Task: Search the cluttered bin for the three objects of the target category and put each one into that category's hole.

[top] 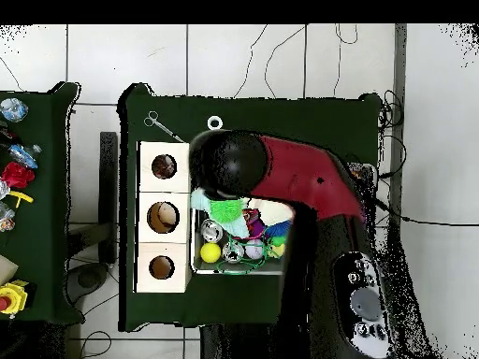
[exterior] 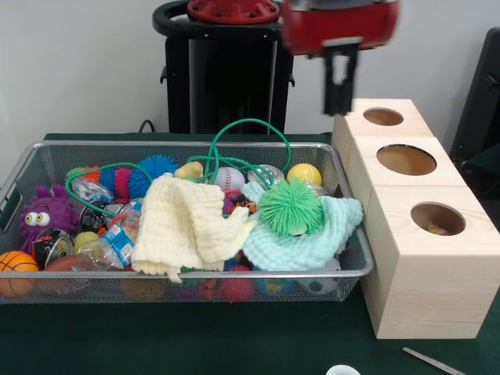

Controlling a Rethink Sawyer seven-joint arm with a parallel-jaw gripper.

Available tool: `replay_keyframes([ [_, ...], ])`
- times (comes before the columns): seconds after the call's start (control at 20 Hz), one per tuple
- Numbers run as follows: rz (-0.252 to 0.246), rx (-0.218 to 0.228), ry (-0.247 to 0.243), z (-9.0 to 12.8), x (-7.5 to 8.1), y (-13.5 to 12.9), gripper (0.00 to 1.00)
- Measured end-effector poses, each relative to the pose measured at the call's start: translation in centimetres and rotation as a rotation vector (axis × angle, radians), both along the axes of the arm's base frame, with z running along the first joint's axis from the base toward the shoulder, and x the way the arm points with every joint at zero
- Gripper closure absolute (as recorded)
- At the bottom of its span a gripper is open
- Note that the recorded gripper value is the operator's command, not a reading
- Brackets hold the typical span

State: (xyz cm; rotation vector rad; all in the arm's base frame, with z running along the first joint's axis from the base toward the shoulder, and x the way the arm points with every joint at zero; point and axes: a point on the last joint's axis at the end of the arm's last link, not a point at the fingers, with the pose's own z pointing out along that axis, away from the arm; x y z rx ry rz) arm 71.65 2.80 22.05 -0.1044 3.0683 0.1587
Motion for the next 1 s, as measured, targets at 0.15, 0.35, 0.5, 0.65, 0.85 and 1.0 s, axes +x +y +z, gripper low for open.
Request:
replay_keyframes([
  [0.15,-0.025,-0.015,-0.014,-0.7,0.1,-6.3,1.0],
  [0.35,-0.015,-0.032,-0.02,-2.1,-0.5,-12.7,1.0],
  [0.5,0.017,-0.034,-0.012,-3.7,-1.3,-16.4,1.0],
  [0.65,0.072,-0.027,0.0,-5.9,-2.1,-19.0,1.0],
  [0.85,0.139,-0.018,0.019,-8.7,-2.9,-20.1,1.0],
  [1.0,0.18,-0.009,0.031,-10.4,-3.2,-19.6,1.0],
])
